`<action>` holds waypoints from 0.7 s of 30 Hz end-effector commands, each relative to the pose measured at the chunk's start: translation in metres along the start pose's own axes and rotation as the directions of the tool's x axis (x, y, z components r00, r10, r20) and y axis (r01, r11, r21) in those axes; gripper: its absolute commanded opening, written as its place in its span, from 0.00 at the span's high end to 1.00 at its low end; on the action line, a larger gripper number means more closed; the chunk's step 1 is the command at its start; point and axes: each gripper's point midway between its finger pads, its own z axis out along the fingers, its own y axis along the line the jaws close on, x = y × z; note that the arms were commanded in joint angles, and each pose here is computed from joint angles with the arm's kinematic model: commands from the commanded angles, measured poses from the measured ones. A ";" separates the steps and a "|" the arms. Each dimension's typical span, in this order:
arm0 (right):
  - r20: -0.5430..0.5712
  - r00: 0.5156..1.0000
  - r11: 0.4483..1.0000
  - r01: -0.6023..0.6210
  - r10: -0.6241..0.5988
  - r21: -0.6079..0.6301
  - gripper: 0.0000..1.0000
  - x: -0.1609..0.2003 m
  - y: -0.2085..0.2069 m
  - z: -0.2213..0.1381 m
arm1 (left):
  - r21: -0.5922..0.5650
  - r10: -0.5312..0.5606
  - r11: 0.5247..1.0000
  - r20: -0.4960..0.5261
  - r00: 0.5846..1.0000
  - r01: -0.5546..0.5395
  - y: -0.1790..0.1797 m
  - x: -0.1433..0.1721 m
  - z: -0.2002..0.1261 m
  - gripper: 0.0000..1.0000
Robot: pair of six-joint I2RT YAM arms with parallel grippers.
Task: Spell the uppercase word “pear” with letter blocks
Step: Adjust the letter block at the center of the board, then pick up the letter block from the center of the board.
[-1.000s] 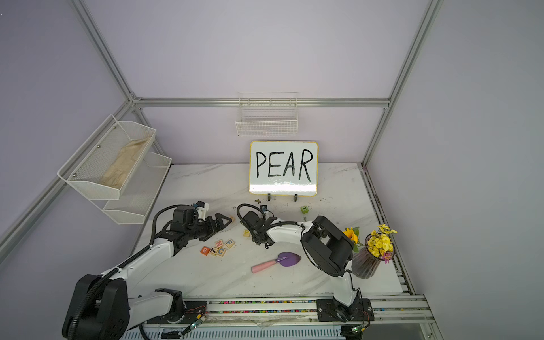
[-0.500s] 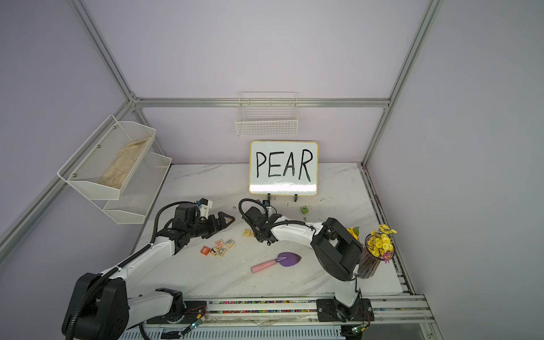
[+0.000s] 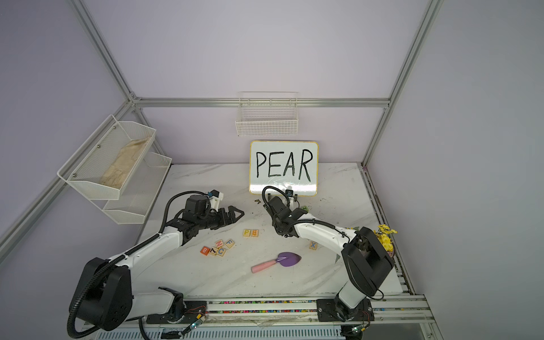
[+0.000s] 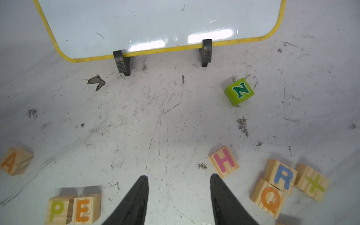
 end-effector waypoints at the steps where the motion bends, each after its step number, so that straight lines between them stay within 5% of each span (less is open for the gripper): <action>1: 0.021 1.000 0.999 0.016 -0.017 0.045 0.42 -0.005 -0.018 -0.005 | 0.030 0.116 0.992 0.094 0.989 -0.119 -0.041 -0.041 -0.006 0.00; 21: 0.040 0.998 0.992 -0.044 0.039 0.122 0.32 -0.022 -0.078 -0.002 | -0.102 0.234 0.969 0.061 0.970 -0.227 -0.066 -0.052 0.031 0.00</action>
